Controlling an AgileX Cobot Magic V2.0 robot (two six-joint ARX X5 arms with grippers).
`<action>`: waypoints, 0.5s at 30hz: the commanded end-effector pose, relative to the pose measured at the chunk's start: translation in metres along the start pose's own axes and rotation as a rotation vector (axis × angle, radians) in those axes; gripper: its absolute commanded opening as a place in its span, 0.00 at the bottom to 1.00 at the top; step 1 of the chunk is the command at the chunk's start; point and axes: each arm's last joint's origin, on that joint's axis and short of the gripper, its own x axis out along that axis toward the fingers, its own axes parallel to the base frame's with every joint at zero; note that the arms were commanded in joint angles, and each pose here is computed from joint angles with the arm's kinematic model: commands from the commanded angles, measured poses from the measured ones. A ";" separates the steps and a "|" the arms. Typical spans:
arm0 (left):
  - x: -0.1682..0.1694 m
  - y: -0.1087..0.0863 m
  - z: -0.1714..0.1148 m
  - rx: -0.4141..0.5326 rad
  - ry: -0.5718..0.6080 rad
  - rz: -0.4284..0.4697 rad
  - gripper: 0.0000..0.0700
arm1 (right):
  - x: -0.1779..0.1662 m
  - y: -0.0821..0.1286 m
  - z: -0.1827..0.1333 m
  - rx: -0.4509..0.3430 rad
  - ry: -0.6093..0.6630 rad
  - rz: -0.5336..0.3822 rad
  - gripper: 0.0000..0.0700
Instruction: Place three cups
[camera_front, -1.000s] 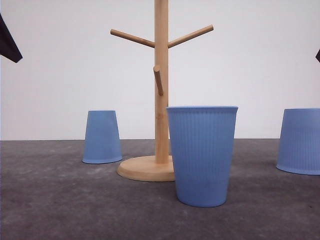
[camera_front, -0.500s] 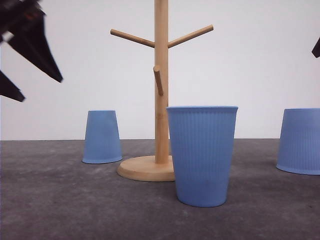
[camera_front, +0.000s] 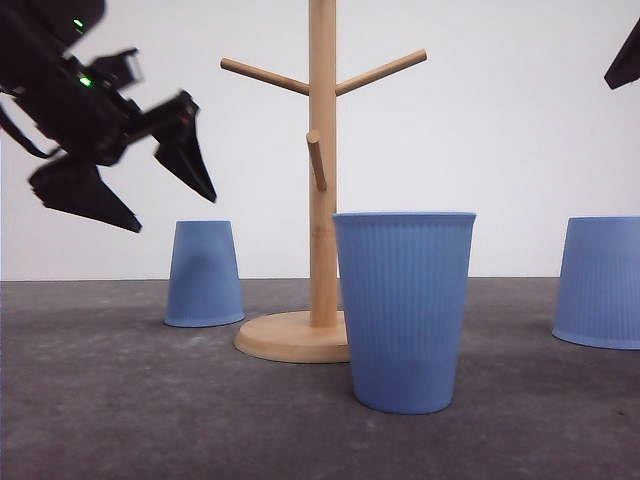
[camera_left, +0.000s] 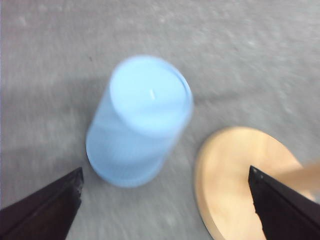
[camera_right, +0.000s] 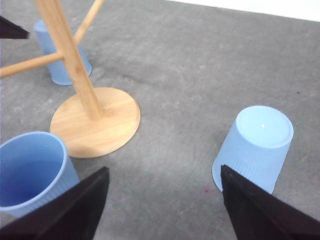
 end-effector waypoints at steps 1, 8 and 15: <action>0.010 0.000 0.011 0.033 -0.023 -0.005 0.92 | -0.002 0.001 0.006 -0.015 -0.031 0.003 0.64; 0.046 0.003 0.033 0.090 -0.043 0.020 0.92 | -0.002 0.001 0.007 -0.016 -0.034 0.000 0.64; 0.080 0.005 0.037 0.089 0.003 0.023 0.92 | -0.002 0.001 0.007 -0.015 -0.035 0.000 0.64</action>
